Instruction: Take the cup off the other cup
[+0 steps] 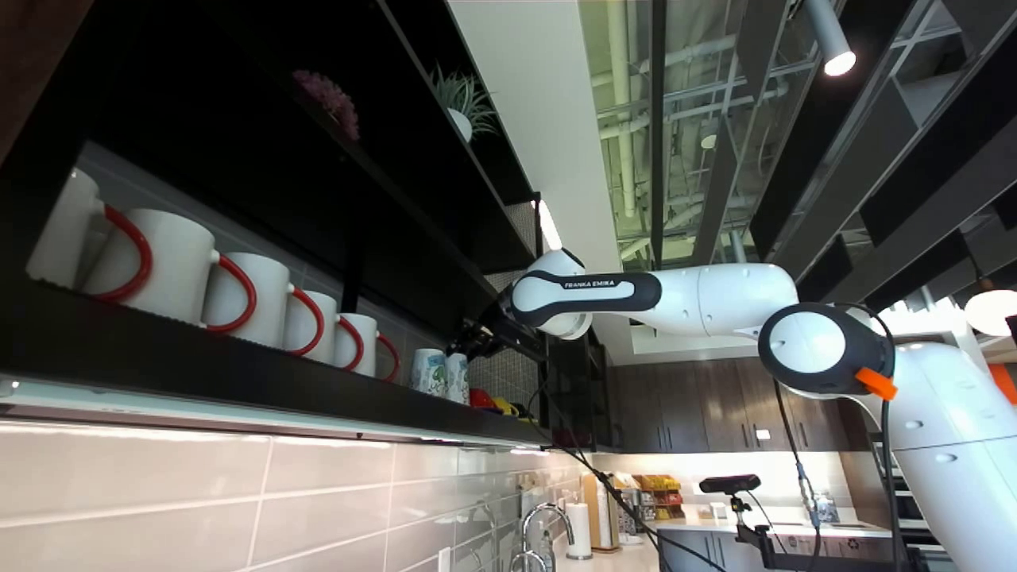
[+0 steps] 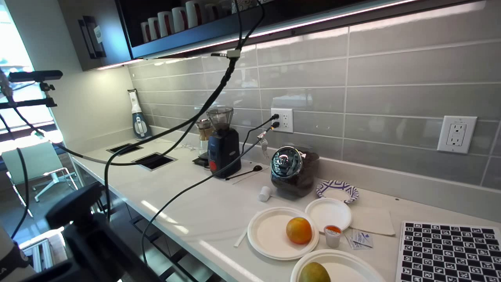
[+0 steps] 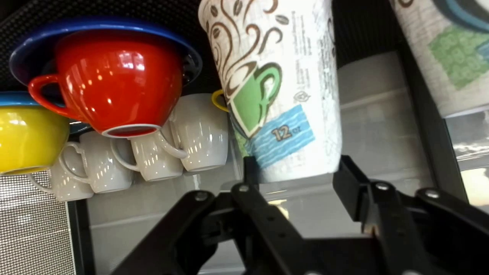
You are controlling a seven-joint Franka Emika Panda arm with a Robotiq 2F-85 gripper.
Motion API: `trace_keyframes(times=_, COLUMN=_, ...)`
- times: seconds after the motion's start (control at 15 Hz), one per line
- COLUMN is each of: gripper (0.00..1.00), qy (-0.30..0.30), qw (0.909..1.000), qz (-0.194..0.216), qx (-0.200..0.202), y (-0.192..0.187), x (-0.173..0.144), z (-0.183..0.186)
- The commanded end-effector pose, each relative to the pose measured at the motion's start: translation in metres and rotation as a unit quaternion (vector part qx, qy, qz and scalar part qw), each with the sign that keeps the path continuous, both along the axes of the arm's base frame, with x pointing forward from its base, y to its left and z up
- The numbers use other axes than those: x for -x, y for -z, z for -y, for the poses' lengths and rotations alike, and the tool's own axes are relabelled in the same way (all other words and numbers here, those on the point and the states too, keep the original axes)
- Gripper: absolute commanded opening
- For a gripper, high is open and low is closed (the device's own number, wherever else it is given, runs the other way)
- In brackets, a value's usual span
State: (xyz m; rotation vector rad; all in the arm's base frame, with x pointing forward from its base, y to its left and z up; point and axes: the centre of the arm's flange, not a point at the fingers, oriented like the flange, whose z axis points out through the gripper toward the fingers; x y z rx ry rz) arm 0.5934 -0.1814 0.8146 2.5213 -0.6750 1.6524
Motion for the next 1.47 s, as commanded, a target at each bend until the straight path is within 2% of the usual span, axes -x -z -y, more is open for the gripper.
trace_keyframes(times=0.0, gripper=0.31, qy=0.004, qw=0.9999, qz=-0.006, qx=-0.013, y=0.005, x=0.000, z=0.004)
trace_keyframes(times=0.2, gripper=0.32, qy=0.005, qw=0.9998, qz=-0.009, qx=-0.014, y=0.007, x=-0.001, z=0.005)
trace_keyframes(times=0.27, gripper=0.42, qy=0.005, qw=0.9998, qz=-0.010, qx=-0.014, y=0.008, x=-0.001, z=0.006)
trace_keyframes(times=0.33, gripper=0.77, qy=0.006, qw=0.9998, qz=-0.012, qx=-0.014, y=0.008, x=-0.001, z=0.006)
trace_keyframes(times=0.4, gripper=0.80, qy=0.006, qw=0.9998, qz=-0.012, qx=-0.015, y=0.009, x=-0.001, z=0.007)
trace_keyframes(times=0.6, gripper=0.98, qy=0.005, qw=0.9999, qz=-0.009, qx=-0.013, y=0.006, x=0.002, z=0.005)
trace_keyframes(times=1.07, gripper=1.00, qy=0.016, qw=0.9998, qz=0.008, qx=-0.010, y=-0.006, x=0.023, z=0.006)
trace_keyframes(times=1.4, gripper=1.00, qy=0.026, qw=0.9997, qz=0.001, qx=0.002, y=-0.011, x=0.051, z=0.008)
